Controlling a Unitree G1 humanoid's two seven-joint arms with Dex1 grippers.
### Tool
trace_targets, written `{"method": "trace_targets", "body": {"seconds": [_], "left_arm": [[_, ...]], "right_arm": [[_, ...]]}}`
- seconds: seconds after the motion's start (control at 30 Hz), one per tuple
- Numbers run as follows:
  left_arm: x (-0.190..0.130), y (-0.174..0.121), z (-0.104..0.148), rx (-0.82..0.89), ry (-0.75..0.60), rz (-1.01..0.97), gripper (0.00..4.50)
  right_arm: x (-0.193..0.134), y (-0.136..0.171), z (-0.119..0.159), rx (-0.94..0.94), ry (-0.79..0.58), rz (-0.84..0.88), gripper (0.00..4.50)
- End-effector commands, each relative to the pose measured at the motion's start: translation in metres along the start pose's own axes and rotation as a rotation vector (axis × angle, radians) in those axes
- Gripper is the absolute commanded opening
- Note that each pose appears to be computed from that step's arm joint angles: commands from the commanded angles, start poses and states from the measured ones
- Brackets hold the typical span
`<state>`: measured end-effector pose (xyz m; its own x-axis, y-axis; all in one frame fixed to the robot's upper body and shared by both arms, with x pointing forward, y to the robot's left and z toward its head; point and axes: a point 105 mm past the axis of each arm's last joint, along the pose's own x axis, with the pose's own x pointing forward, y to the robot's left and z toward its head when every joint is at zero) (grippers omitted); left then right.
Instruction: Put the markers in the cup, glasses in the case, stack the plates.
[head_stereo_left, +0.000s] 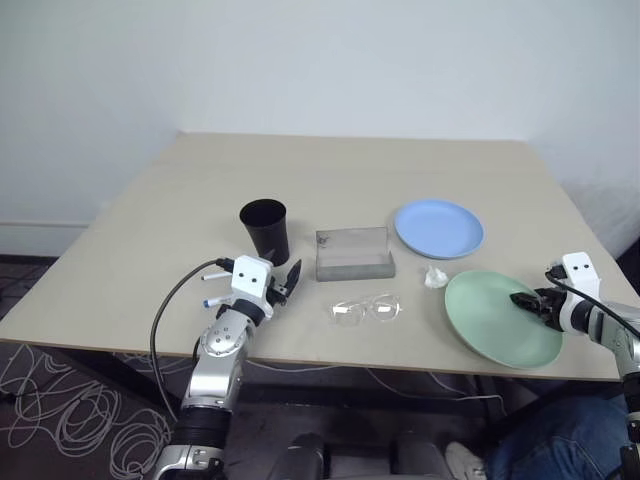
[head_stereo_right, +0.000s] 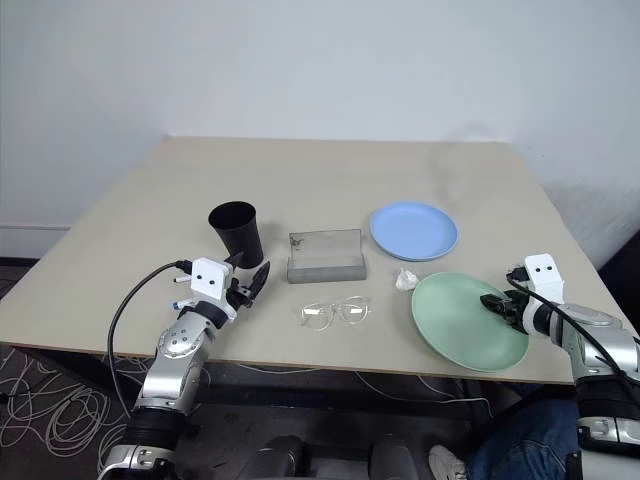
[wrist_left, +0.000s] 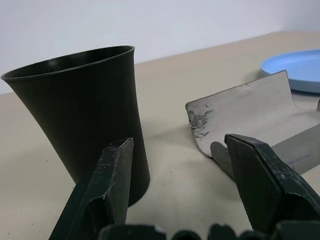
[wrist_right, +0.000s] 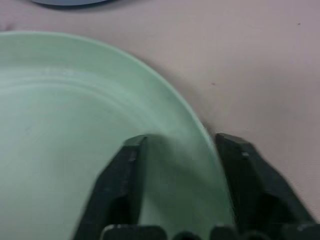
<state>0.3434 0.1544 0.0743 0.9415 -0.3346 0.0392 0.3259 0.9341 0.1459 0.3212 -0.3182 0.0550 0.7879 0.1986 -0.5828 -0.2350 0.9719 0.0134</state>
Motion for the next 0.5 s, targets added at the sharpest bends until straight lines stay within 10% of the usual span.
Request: {"method": "trace_targets", "body": {"seconds": [0.03, 0.13, 0.5], "left_arm": [[0.004, 0.002, 0.016, 0.023, -0.057, -0.005, 3.09], [0.004, 0.003, 0.015, 0.024, -0.056, -0.005, 3.09], [0.004, 0.004, 0.016, 0.029, -0.052, -0.005, 3.09]], "right_arm": [[-0.003, 0.0, 0.013, -0.009, -0.039, 0.007, 0.89], [-0.002, 0.002, 0.014, -0.011, -0.044, 0.016, 0.02], [-0.002, 0.025, 0.054, -0.006, -0.214, 0.179, 0.0]]}}
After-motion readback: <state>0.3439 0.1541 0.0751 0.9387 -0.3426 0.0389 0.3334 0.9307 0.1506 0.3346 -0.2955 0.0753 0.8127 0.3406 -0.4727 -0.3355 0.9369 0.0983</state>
